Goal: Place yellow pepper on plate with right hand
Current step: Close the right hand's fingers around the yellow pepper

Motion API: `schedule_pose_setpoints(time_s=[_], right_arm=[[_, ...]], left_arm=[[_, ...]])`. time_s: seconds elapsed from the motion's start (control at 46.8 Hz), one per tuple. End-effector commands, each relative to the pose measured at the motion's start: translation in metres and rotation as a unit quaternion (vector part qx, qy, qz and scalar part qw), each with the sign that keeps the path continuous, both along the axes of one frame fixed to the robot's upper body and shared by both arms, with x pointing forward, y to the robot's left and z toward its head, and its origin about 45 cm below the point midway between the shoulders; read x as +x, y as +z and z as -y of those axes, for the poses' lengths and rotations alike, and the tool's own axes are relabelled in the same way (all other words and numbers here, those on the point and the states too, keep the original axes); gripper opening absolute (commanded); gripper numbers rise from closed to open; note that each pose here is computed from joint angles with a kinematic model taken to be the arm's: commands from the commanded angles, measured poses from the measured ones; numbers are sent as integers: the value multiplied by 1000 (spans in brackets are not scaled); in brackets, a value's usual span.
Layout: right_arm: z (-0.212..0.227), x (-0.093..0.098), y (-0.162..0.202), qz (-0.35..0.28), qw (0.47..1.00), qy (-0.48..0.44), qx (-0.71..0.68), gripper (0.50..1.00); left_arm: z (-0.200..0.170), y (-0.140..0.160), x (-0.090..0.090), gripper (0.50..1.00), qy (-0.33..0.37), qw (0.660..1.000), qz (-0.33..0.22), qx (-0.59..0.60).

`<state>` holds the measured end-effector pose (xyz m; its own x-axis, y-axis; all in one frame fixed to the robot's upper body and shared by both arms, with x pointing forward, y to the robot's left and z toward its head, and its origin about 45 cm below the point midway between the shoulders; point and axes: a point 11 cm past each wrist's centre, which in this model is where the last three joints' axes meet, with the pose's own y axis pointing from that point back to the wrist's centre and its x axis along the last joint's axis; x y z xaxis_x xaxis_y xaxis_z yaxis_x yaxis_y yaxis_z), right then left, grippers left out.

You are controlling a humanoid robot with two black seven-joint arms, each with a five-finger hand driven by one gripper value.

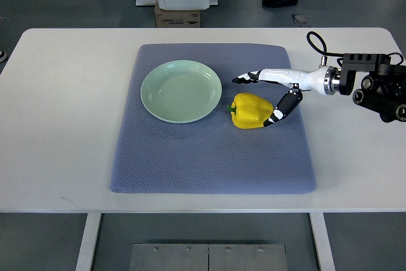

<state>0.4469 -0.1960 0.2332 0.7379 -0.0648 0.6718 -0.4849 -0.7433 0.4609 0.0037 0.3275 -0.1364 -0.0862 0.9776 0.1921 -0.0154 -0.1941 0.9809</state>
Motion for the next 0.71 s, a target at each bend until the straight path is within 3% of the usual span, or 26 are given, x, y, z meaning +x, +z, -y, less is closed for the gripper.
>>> schedule_pose_setpoints(time_s=[0.0, 0.684], right_arm=[[-3, -1, -2, -2, 1000, 5, -3, 958], [-11, -2, -8, -22, 1000, -12, 17, 954]], left_arm=[[0, 0, 0, 1000, 0, 1000, 0, 0], [0, 0, 0, 1000, 0, 1000, 0, 0]])
